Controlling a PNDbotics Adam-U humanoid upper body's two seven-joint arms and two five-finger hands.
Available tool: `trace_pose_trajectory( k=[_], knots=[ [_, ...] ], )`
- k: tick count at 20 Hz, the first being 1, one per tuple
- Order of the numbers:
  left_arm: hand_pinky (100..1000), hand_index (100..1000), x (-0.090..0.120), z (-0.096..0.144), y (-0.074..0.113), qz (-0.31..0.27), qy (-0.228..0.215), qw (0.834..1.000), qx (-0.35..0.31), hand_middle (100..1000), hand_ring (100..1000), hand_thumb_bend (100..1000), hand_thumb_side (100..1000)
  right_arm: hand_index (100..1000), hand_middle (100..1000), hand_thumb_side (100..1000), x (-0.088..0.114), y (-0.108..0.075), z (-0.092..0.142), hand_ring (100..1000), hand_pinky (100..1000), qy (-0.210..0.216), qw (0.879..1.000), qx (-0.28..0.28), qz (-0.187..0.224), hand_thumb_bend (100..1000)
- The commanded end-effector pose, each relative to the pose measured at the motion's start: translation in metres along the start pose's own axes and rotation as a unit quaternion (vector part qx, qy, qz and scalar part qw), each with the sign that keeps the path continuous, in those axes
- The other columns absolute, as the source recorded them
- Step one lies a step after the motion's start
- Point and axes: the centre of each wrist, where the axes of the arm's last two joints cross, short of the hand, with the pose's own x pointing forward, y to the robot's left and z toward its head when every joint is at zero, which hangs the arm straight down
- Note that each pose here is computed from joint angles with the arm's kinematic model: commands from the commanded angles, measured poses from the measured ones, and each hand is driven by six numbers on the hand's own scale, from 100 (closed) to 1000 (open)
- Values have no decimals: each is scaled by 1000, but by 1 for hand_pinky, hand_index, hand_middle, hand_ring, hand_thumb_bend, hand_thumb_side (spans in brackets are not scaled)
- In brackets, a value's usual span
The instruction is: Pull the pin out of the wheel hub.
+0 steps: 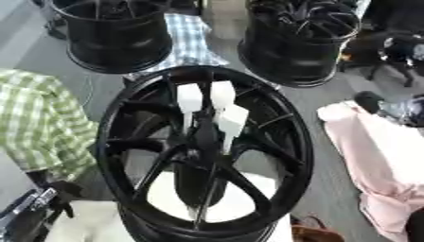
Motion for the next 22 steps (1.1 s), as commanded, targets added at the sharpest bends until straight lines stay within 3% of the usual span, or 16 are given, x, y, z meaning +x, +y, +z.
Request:
trace_pose_trajectory(
  k=[1,7,12,22],
  knots=[
    [458,695,14,-7,8,-66,-54,994,-68,557,166,100,860,928,857,489,12,-8,-9,837,820,23,999,33,16,329],
    [458,695,19,-20,5,-73,-62,992,-83,557,159,100,858,937,886,473,27,-6,-33,871,829,80,992,88,34,337],
    [458,695,23,-30,1,-76,-70,990,-91,556,162,100,857,949,905,469,36,5,-50,887,834,96,987,120,34,361],
    [458,694,33,-45,-3,-76,-81,988,-102,555,169,100,860,942,896,463,43,30,-68,874,830,133,984,117,26,403]
  ],
)
